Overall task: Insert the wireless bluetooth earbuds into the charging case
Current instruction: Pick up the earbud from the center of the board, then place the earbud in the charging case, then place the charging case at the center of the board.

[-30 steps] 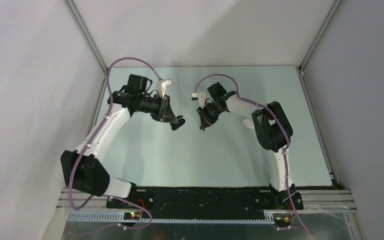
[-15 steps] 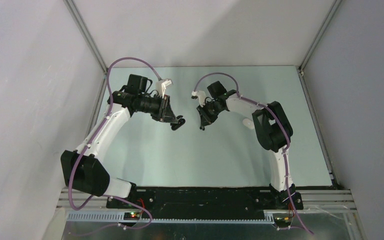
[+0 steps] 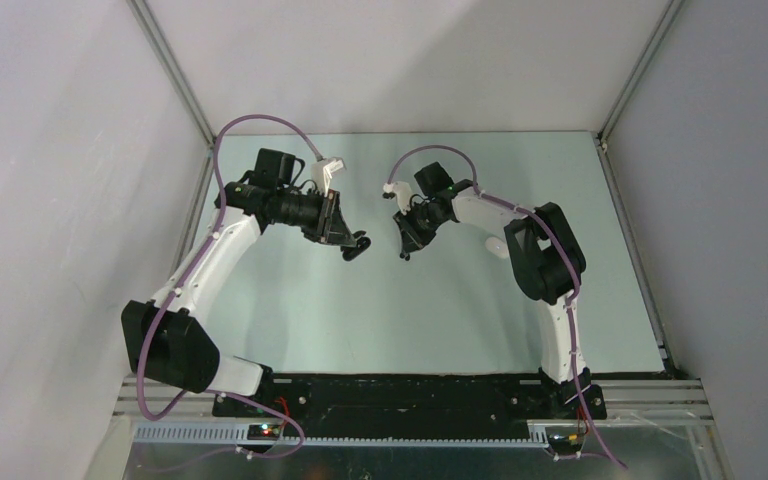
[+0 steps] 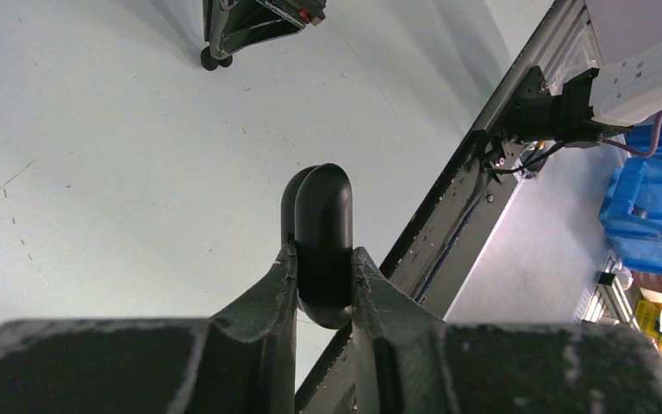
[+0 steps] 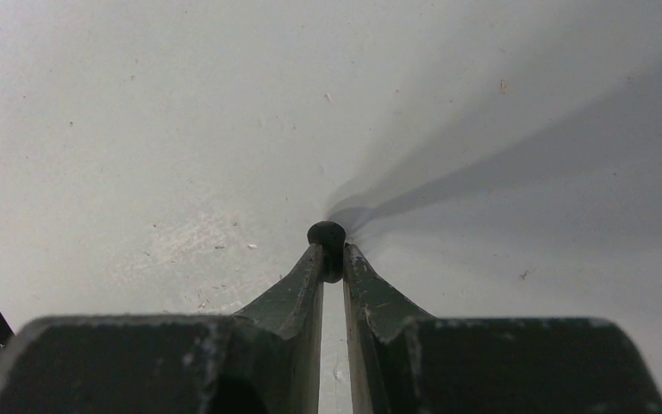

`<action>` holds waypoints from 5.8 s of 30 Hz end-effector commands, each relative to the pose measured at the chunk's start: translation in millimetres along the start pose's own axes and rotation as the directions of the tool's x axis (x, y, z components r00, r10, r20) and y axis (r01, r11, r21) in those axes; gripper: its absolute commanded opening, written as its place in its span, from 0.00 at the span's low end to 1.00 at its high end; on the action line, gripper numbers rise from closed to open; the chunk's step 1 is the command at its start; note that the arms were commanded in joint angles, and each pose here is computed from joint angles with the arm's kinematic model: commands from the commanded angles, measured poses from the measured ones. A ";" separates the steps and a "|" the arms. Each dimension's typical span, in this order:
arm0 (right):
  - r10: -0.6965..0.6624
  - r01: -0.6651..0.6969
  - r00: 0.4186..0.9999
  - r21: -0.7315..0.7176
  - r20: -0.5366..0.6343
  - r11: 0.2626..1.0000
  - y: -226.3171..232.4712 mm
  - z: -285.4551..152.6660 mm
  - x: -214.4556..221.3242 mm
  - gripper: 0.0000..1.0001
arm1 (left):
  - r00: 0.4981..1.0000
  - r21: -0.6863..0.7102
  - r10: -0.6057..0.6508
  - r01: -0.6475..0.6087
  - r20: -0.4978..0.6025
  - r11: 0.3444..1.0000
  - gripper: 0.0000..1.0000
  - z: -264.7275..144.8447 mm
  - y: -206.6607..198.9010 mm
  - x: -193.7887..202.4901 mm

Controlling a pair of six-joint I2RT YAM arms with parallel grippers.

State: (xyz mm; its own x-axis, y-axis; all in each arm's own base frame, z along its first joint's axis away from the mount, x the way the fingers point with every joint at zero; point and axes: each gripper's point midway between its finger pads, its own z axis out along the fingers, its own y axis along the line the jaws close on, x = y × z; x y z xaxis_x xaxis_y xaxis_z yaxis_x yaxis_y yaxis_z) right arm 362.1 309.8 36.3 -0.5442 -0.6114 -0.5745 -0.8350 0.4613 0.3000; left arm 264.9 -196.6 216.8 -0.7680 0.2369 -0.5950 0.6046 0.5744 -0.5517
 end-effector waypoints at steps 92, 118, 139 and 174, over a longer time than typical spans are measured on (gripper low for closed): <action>-0.980 0.981 0.175 0.097 -0.094 0.166 135.3 -156.0 -79.9 0.00 | 0.977 0.196 0.206 -0.192 -0.050 0.962 0.00 61.0 -54.1 -50.1; -0.972 0.985 0.170 0.068 -0.160 0.161 118.6 -149.7 -70.6 0.00 | 0.977 0.188 0.209 -0.196 -0.048 0.962 0.00 60.4 -52.7 -50.5; -0.963 0.965 0.233 0.155 -0.134 0.212 127.6 -170.3 -86.0 0.23 | 0.975 0.180 0.218 -0.207 -0.046 0.962 0.00 59.9 -51.4 -50.4; -0.064 0.052 0.962 0.051 0.264 0.997 70.8 -203.3 1.8 0.37 | 0.919 0.318 0.167 -0.049 -0.356 0.947 0.00 179.3 48.2 49.0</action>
State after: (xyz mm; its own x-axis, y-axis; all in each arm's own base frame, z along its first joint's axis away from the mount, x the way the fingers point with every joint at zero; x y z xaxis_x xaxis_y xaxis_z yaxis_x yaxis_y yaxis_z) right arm 271.1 206.3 200.0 -0.4163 -0.5271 -0.7408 -0.8835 0.4269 0.1928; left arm 277.5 -293.0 56.2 -0.7529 0.5621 -0.3422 0.5783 0.3169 -0.7518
